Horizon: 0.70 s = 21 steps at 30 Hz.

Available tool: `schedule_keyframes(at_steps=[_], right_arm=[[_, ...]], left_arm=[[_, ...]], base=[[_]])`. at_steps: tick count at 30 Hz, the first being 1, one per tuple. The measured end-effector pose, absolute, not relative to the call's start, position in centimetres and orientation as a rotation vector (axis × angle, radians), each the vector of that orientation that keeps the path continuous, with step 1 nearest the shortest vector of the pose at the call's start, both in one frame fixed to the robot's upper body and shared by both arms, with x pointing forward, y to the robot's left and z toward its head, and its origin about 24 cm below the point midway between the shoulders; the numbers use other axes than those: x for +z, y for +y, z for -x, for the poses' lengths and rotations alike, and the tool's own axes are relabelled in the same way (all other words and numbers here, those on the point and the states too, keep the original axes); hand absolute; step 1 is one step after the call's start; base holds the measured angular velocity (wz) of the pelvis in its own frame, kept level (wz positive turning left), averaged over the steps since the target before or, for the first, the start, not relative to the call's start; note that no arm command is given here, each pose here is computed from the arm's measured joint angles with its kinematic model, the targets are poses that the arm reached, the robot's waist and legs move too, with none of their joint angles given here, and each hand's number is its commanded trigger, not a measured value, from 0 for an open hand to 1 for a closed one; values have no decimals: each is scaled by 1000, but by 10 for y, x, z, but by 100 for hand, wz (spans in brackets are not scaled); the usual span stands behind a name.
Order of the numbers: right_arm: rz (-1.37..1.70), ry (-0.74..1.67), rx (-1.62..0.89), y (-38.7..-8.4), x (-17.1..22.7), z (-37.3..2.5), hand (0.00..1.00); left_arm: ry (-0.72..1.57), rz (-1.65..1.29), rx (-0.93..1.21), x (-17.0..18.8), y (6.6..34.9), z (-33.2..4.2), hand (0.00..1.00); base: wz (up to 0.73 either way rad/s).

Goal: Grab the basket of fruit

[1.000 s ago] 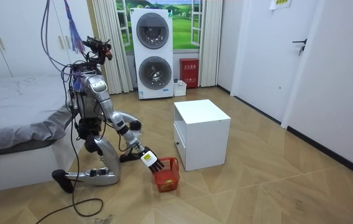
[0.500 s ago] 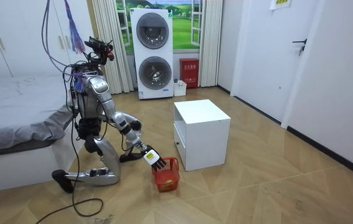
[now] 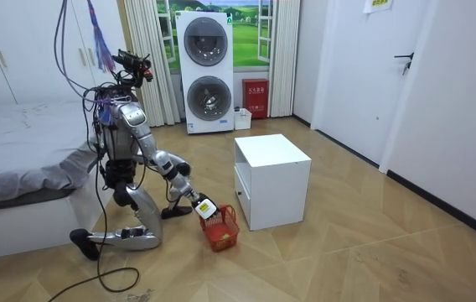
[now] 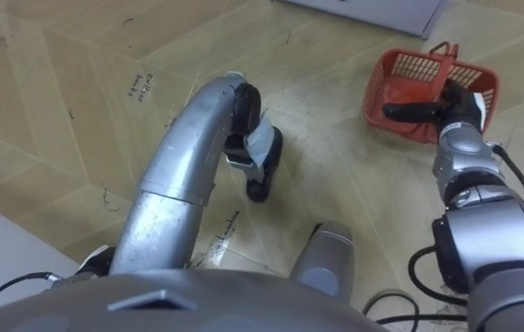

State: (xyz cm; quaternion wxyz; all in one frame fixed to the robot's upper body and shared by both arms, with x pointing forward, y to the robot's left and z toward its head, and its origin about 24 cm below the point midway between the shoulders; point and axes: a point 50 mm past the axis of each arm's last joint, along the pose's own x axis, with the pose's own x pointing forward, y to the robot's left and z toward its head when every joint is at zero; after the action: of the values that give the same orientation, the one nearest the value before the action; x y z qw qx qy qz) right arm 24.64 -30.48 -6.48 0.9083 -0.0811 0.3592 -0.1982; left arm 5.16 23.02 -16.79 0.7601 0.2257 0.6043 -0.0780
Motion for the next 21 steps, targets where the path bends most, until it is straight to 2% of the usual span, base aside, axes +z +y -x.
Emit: schedule_keyframes(at_steps=[10,21], right_arm=[[174,755,-348,-298,-68,-246,100],[174,770,-351,-297,-70,-245,100]], left_arm=[[1255,-479,-174,-164,227,-85,0],[1267,-456,-192,-165,220,-89,0]], base=[[0],[-1]])
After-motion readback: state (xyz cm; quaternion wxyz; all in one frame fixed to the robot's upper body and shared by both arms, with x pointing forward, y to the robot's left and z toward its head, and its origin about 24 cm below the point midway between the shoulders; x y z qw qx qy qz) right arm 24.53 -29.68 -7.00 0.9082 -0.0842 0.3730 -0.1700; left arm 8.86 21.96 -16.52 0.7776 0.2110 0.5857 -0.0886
